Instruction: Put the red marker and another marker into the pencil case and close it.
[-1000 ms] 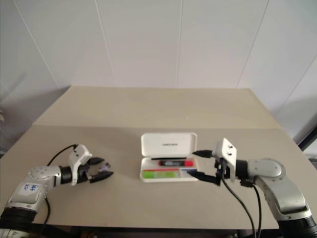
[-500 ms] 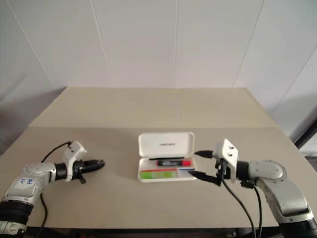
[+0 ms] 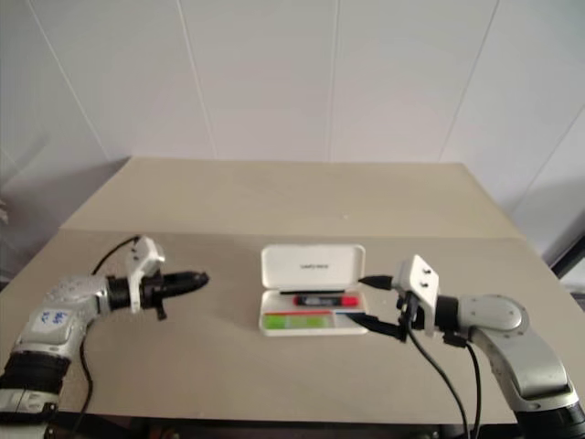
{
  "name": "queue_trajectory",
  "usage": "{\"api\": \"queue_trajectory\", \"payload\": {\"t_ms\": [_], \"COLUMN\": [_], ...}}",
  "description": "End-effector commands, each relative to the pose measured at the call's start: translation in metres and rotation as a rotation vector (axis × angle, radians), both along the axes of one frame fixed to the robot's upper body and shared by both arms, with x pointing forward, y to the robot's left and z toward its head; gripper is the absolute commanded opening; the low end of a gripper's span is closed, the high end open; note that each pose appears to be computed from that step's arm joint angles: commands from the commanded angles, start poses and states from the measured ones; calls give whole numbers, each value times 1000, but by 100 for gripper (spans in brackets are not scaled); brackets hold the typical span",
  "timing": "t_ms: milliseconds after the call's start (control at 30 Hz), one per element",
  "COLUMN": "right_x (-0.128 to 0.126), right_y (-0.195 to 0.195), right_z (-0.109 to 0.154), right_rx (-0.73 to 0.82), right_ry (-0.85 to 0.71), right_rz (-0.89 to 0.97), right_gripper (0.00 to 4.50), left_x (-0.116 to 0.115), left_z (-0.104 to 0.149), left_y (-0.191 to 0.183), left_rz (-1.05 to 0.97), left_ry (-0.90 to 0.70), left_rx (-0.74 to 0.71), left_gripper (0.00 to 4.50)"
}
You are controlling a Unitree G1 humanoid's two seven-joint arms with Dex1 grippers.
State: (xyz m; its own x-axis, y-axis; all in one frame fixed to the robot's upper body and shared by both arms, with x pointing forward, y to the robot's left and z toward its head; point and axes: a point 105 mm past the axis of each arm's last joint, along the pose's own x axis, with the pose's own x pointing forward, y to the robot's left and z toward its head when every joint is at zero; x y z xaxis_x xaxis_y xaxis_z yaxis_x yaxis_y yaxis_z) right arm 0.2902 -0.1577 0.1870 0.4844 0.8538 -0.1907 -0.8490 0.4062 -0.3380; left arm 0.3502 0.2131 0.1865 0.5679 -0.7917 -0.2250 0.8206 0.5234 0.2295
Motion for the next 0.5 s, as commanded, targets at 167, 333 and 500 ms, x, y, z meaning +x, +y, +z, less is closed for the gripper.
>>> {"api": "queue_trajectory", "payload": {"t_ms": [167, 333, 500], "right_x": [-1, -1, -2], "right_y": [-4, -7, -11], "right_z": [17, 18, 19], "right_rx": [1, -1, -1], "right_ry": [-65, -65, -70], "right_rz": [5, 3, -10], "right_gripper": [450, 450, 450], "left_x": [-8, -16, -18], "left_z": [44, 59, 71], "left_y": [-28, -63, -101], "left_rz": [-234, -429, -561], "left_ry": [-99, -141, -171], "left_rx": [48, 74, 9], "left_gripper": [39, 39, 39]}}
